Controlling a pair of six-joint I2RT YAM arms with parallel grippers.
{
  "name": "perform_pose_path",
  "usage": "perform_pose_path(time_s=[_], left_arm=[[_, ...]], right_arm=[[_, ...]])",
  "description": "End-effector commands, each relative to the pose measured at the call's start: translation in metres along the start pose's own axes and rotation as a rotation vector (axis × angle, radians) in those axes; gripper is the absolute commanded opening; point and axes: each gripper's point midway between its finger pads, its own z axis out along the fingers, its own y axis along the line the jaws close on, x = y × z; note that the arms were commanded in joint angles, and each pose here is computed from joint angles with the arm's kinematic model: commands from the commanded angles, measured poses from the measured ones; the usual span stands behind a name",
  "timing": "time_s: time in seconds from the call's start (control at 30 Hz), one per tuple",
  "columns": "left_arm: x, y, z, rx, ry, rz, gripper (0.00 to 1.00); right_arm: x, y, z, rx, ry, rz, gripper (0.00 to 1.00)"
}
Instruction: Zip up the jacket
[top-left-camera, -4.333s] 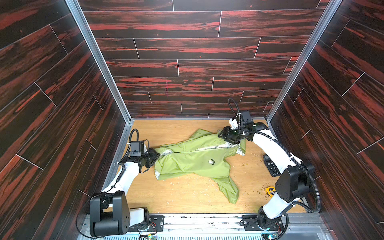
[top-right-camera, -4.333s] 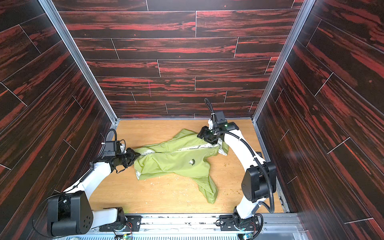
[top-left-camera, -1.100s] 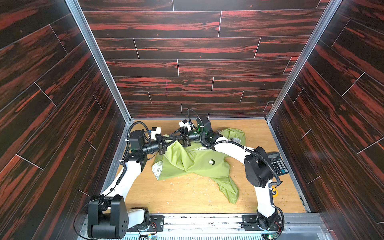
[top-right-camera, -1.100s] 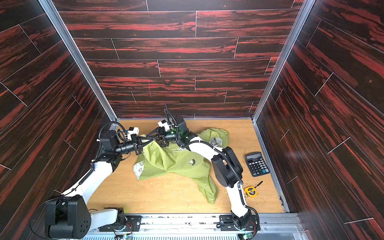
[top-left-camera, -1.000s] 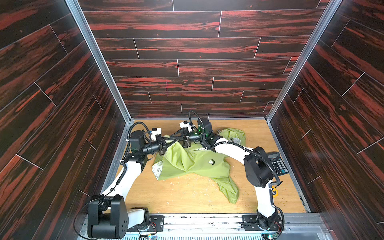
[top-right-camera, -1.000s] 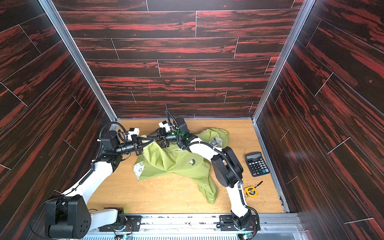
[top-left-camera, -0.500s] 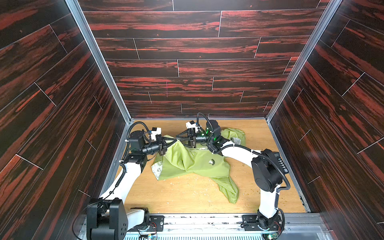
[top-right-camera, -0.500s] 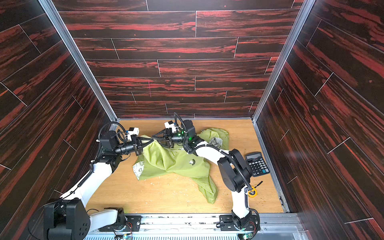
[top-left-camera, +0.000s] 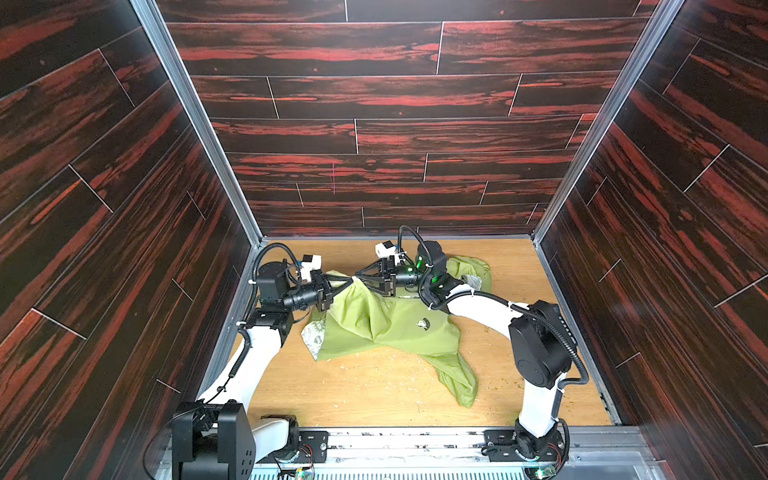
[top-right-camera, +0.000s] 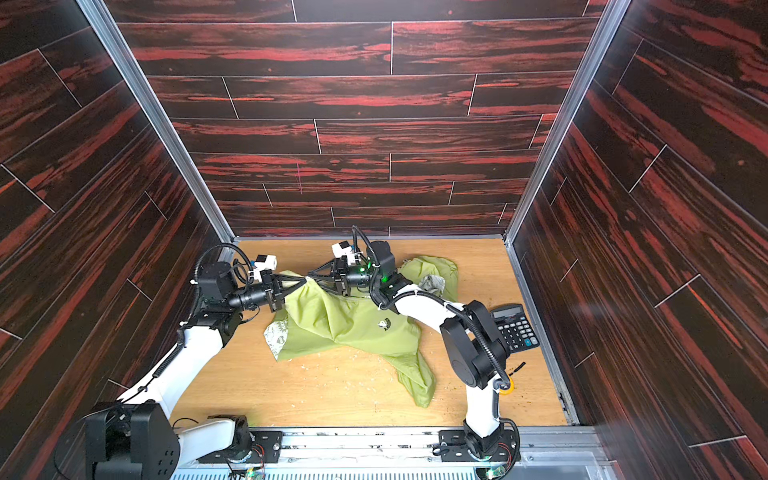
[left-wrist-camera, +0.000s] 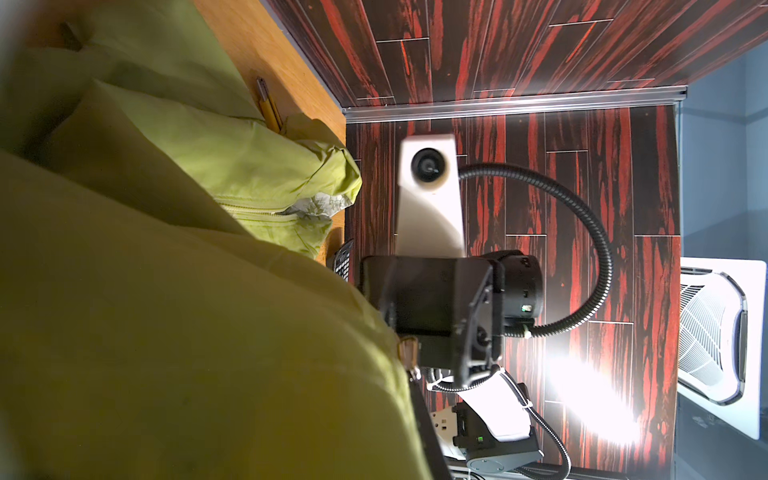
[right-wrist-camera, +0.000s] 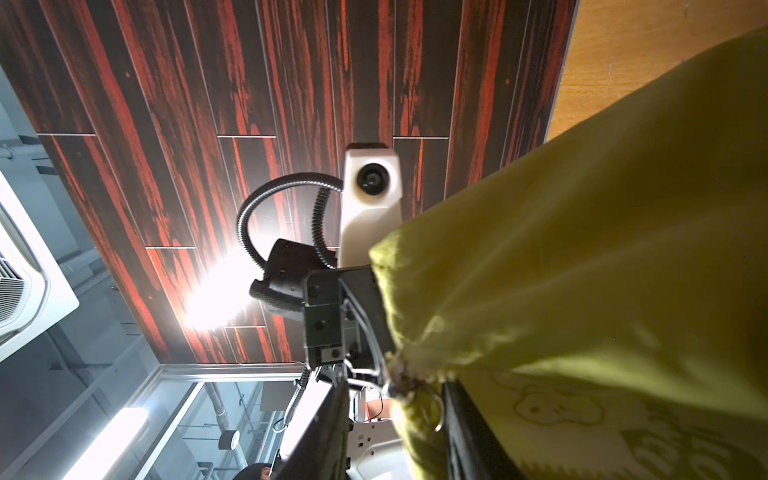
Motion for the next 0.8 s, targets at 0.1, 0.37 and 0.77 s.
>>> perform_pose_path(time_s=[0.1,0.37,0.77], left_arm=[[0.005,-0.007,-0.003,0.003,0.008,0.030,0.00],[0.005,-0.009,-0.003,0.006,0.008,0.034,0.00],[0.007,-0.012,-0.004,0.007,0.009,0.037,0.00]], right_arm=[[0.012,0.050,-0.011,-0.064,0.001,-0.109,0.35],[0.012,0.042,-0.011,-0.056,0.002,-0.092,0.21],[0.012,0.037,-0.010,-0.041,0.006,-0.085,0.03]])
